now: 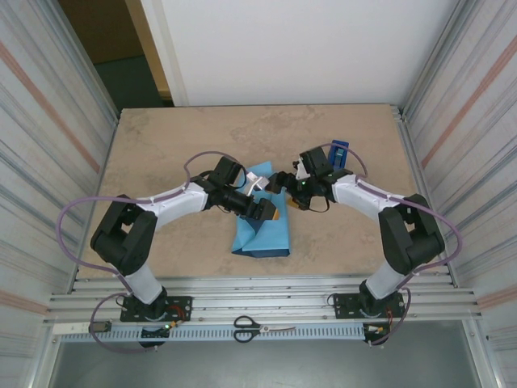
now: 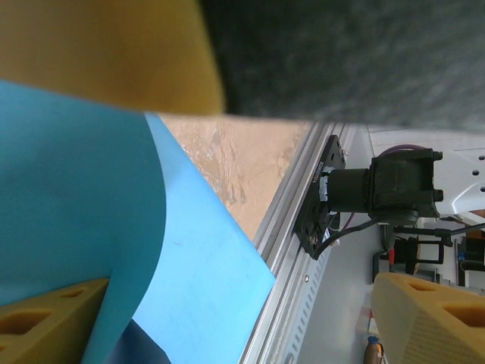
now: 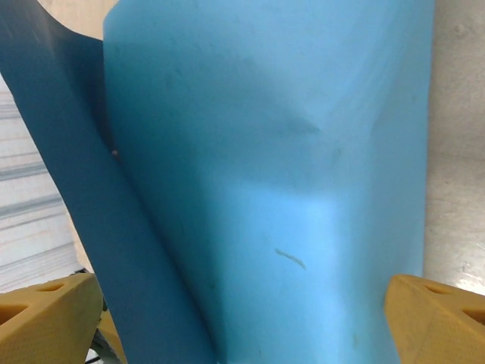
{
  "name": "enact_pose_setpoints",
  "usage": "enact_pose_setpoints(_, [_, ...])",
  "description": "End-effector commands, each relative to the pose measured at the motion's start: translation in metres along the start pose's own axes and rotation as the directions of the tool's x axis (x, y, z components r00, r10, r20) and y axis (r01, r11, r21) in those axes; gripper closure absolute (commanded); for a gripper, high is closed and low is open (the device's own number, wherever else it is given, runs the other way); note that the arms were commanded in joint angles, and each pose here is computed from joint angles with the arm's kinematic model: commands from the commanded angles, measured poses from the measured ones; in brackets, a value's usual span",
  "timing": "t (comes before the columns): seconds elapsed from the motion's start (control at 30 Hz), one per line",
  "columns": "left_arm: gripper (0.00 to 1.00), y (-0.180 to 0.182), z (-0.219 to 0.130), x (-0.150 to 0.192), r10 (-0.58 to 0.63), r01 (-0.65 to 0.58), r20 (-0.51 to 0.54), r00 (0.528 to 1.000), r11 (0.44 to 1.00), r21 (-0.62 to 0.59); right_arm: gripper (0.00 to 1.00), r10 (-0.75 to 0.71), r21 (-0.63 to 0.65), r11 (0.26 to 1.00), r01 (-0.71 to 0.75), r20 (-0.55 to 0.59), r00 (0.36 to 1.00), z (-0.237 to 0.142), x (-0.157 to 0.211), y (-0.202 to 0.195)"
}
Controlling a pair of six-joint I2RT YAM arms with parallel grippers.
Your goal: Wrap the gift box in paper
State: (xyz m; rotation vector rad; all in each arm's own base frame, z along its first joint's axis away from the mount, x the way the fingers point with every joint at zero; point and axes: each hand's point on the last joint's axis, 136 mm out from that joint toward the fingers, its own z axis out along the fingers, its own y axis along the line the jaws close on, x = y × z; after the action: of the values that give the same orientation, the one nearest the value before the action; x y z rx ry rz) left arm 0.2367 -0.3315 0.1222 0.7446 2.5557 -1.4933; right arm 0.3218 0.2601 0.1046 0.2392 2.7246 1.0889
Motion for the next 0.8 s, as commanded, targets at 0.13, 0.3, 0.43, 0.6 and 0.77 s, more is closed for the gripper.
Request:
enact_pose_setpoints(0.13, [0.12,0.066,0.017,0.034,-0.099,0.085,-0.065,0.993,0.978,-0.192,0.15,0.015,0.147,0.989,-0.008,-0.048,0.999,0.010,0.005,-0.031])
enact_pose_setpoints(0.3, [0.09,0.064,0.016,0.033,-0.095,0.082,-0.062,0.994,0.979,-0.184,0.21,0.034,0.184,0.983,-0.022,-0.059,0.998,0.008,0.009,-0.049])
enact_pose_setpoints(0.43, [0.08,0.065,0.016,0.032,-0.093,0.081,-0.060,0.994,0.979,-0.187,0.22,0.038,0.204,0.979,-0.025,-0.058,0.998,0.006,0.006,-0.056])
enact_pose_setpoints(0.6, [0.07,0.065,0.017,0.033,-0.098,0.085,-0.062,0.993,0.979,-0.183,0.24,0.044,0.232,0.972,-0.025,-0.077,0.996,0.010,0.008,-0.063])
enact_pose_setpoints(0.77, [0.07,0.064,0.018,0.032,-0.098,0.086,-0.061,0.993,0.981,-0.176,0.25,0.030,0.264,0.965,-0.006,-0.089,0.996,0.009,0.013,-0.068])
